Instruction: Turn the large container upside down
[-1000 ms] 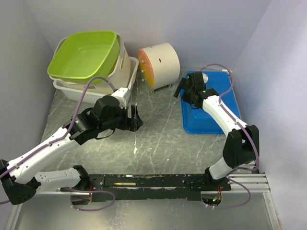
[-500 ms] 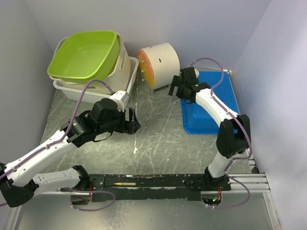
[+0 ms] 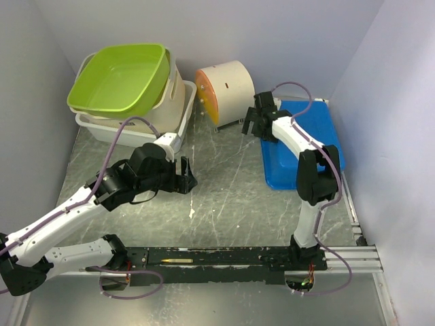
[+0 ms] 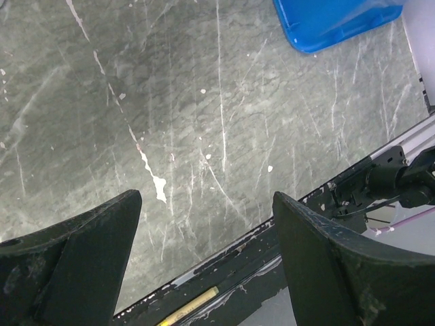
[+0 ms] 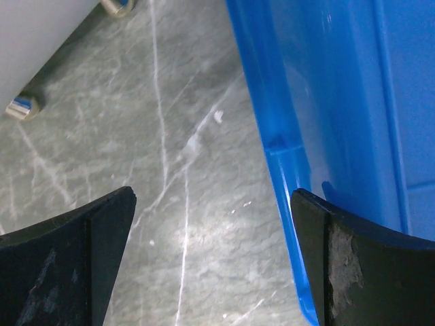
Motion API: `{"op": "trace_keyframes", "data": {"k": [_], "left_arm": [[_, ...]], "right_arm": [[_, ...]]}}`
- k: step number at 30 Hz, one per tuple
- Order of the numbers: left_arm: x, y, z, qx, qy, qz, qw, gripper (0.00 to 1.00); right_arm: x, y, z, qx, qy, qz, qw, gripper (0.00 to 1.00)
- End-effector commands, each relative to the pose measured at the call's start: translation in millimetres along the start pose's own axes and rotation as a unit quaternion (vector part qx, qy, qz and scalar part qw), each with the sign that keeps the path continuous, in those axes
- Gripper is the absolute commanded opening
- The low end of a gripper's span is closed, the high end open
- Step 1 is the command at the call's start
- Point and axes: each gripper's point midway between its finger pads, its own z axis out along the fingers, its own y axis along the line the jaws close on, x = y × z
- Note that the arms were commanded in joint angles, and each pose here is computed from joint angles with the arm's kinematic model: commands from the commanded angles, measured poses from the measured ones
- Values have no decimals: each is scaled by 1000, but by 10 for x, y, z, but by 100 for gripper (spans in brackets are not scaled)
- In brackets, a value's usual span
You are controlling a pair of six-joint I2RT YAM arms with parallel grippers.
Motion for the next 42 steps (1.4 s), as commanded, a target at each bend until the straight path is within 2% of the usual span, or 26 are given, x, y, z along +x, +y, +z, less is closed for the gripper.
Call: {"op": "trace_keyframes", "data": {"k": [1, 5, 7, 10, 12, 15, 17, 22, 25, 29, 31, 36, 42], "left_arm": [[68, 40, 18, -2, 7, -3, 1000, 89], [107, 52, 35, -2, 13, 0, 1000, 89], [108, 69, 42, -6, 13, 2, 1000, 89], [109, 73, 70, -8, 14, 8, 1000, 89], [86, 66, 86, -7, 11, 13, 1000, 89], [20, 40, 105, -3, -3, 16, 1000, 89], [-29, 22, 117, 1, -14, 20, 1000, 89], [-110, -50, 202, 15, -27, 30, 999, 89], [-115, -86, 253, 19, -23, 33, 999, 89], [-118, -96, 287, 21, -24, 32, 999, 89], [-118, -91, 278, 20, -23, 33, 999, 89], [-108, -79, 224, 18, -17, 41, 999, 90], [-332, -185, 26, 31, -44, 39, 998, 90]], "right_arm": [[-274, -301, 95, 67, -29, 5, 997, 100], [-505, -576, 202, 87, -36, 54, 994, 100], [-546, -591, 247, 78, -19, 60, 995, 100], [-676, -308, -8, 1, -16, 50, 999, 100], [-714, -135, -344, -58, -32, 38, 997, 100], [-529, -111, -792, -112, -52, 36, 992, 100], [-390, -270, -1163, -110, -80, 53, 989, 100], [256, -1037, -1520, 0, -101, 134, 986, 100], [635, -1486, -1512, 47, -80, 193, 977, 100], [847, -1863, -1418, 18, -57, 285, 957, 100], [782, -1916, -1401, -26, -75, 313, 947, 100], [562, -1804, -1231, -127, -89, 323, 934, 100], [156, -1952, -1038, -122, -150, 318, 928, 100]]}}
